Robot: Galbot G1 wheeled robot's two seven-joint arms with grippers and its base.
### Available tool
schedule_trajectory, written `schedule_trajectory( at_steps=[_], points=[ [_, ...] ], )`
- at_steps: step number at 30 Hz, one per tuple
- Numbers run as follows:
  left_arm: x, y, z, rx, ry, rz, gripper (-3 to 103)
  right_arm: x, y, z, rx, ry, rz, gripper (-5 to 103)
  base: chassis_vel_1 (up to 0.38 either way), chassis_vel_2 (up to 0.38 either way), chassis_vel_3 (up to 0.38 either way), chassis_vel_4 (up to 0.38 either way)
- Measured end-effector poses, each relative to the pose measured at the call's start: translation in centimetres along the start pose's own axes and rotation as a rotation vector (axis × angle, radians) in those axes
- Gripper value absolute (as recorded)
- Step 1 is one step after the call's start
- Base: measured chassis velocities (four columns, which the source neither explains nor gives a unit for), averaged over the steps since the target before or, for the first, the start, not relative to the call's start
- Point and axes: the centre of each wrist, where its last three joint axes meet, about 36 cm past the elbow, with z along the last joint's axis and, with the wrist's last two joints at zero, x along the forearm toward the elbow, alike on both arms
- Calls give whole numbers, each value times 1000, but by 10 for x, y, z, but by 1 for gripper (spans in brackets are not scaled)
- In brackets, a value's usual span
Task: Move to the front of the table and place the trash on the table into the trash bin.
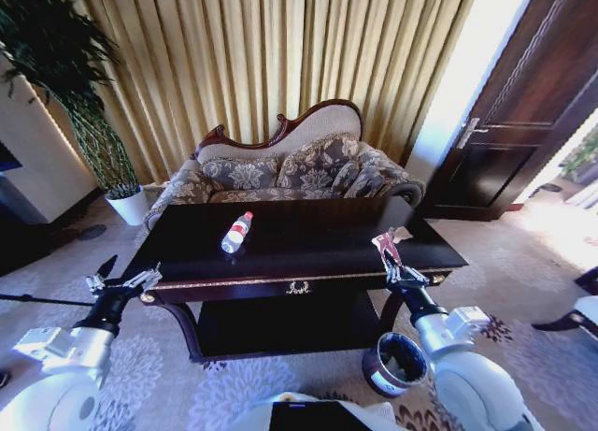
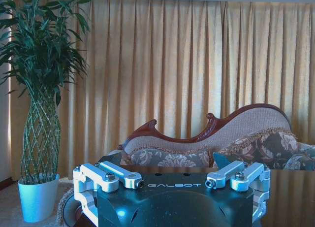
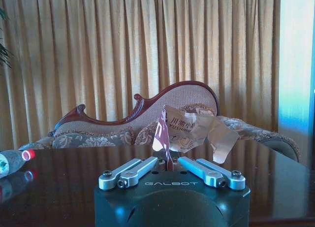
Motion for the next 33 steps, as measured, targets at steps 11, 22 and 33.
schedule_trajectory(
  at_steps=[11,22,33],
  points=[
    [0,2,4,7,10,-8,100,-9,-6,18,7,19,12,0,86,-91,-89,85],
    [1,4,4,4,7,-18,100,-39,-57,122,42,237,192,0,10,-7,-11,10],
    [0,5,2,12,-3,-21,100,-75,-100,238,88,519,320,0,0,0,0,0]
  ],
)
